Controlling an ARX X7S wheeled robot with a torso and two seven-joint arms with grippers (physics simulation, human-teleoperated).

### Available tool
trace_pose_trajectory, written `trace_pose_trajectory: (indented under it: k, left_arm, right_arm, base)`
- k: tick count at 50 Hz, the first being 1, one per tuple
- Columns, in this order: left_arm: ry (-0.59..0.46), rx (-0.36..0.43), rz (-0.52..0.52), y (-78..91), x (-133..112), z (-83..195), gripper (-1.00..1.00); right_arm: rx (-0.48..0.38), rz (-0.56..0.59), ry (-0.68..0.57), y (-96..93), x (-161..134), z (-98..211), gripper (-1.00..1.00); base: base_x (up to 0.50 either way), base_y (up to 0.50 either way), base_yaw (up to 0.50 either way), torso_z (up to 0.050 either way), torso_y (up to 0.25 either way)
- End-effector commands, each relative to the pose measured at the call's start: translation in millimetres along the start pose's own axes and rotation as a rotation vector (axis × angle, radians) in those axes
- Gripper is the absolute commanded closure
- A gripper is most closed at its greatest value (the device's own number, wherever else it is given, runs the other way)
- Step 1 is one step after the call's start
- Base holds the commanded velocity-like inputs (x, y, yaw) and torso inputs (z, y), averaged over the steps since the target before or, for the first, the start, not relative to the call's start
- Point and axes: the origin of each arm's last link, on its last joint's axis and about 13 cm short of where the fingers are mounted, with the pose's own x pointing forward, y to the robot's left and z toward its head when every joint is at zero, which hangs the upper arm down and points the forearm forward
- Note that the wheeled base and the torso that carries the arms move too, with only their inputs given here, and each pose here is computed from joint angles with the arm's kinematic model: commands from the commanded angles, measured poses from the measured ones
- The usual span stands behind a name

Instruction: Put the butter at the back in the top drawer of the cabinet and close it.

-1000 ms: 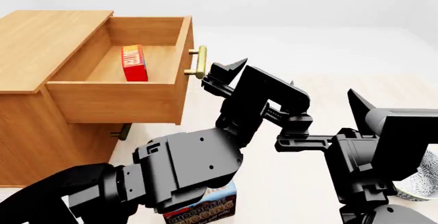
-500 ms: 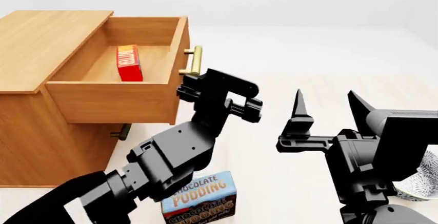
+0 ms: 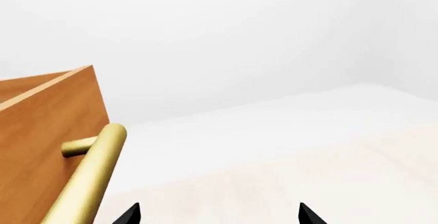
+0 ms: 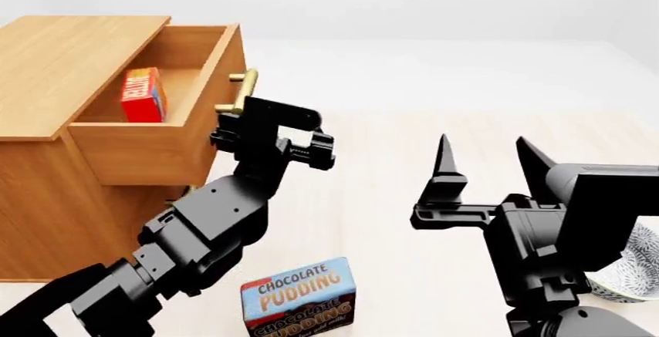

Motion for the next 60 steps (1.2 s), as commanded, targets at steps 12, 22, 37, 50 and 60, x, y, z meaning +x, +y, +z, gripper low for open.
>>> trace_pose_trajectory:
  k: [12, 22, 37, 50, 60]
  left_arm:
    - [-0.003, 0.006, 0.201, 73.6, -12.2, 4.1, -1.0]
    - [0.004, 0.029, 0.25, 92.0, -21.1, 2.9, -1.0]
    - [0.014, 0.017, 0.341, 119.5, -35.1, 3.6, -1.0]
    - [0.014, -0.022, 0.398, 137.9, -47.0, 0.1, -1.0]
    - [-0.01, 0.031, 0.283, 123.6, -76.1, 7.2, -1.0]
  right_arm:
    - [-0.008, 0.01, 0.002, 5.3, 0.1, 1.8, -1.0]
    - [-0.007, 0.012, 0.001, 6.1, -0.4, 2.2, -1.0]
    - [-0.005, 0.015, 0.002, 5.7, -1.8, 0.8, -1.0]
    - [-0.007, 0.016, 0.003, 7.0, -2.1, 0.6, -1.0]
    - [-0.005, 0.019, 0.006, 8.1, -1.7, -0.4, -1.0]
  base:
    - [0.0, 0.0, 0.0, 0.0, 0.0]
    - [0.0, 0.0, 0.0, 0.001, 0.0]
    - [0.0, 0.0, 0.0, 0.0, 0.001]
    - [0.0, 0.0, 0.0, 0.0, 0.001]
    - [0.0, 0.0, 0.0, 0.0, 0.002]
